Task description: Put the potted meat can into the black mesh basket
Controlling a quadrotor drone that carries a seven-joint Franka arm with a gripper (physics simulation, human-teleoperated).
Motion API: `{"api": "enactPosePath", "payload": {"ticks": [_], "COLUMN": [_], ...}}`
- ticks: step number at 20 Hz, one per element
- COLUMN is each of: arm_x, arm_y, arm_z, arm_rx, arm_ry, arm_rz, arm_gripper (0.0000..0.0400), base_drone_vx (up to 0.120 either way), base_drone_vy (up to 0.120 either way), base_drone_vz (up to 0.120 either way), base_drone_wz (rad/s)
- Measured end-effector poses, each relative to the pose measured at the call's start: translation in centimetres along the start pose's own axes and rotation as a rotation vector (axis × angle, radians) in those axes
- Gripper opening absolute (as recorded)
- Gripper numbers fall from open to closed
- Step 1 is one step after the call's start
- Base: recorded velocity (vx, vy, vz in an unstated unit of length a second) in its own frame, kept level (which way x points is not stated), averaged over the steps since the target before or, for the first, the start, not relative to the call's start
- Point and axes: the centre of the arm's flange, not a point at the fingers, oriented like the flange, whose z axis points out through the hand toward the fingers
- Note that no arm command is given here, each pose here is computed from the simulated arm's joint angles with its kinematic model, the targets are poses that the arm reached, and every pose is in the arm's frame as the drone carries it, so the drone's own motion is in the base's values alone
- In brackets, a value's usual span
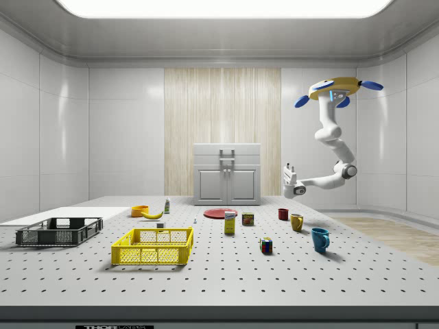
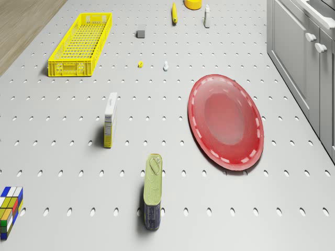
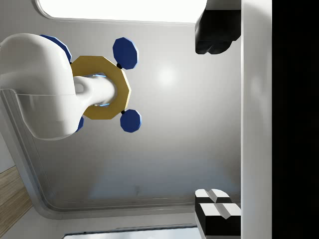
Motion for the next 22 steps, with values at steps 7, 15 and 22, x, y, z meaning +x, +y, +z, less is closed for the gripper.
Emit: {"api": "enactPosePath", "payload": {"ticks": [7, 15, 22], "arm_x": [-4.7, -6.6, -4.2], "arm_y": [-4.5, -6.1, -3.6], "arm_z": [2.5, 14.1, 18.3], "arm_rx": [-0.502, -1.414, -1.805], "arm_ry": [0.506, 1.412, 1.802], "arm_rz": [-0.015, -0.04, -0.058], "arm_gripper": [0.04, 0.04, 0.04], "base_drone_vx": [0.12, 0.12, 0.12], "base_drone_vy": [0.0, 0.0, 0.0], "base_drone_vz": [-0.006, -0.12, -0.12], "base_drone_wz": [0.0, 0.0, 0.0]}}
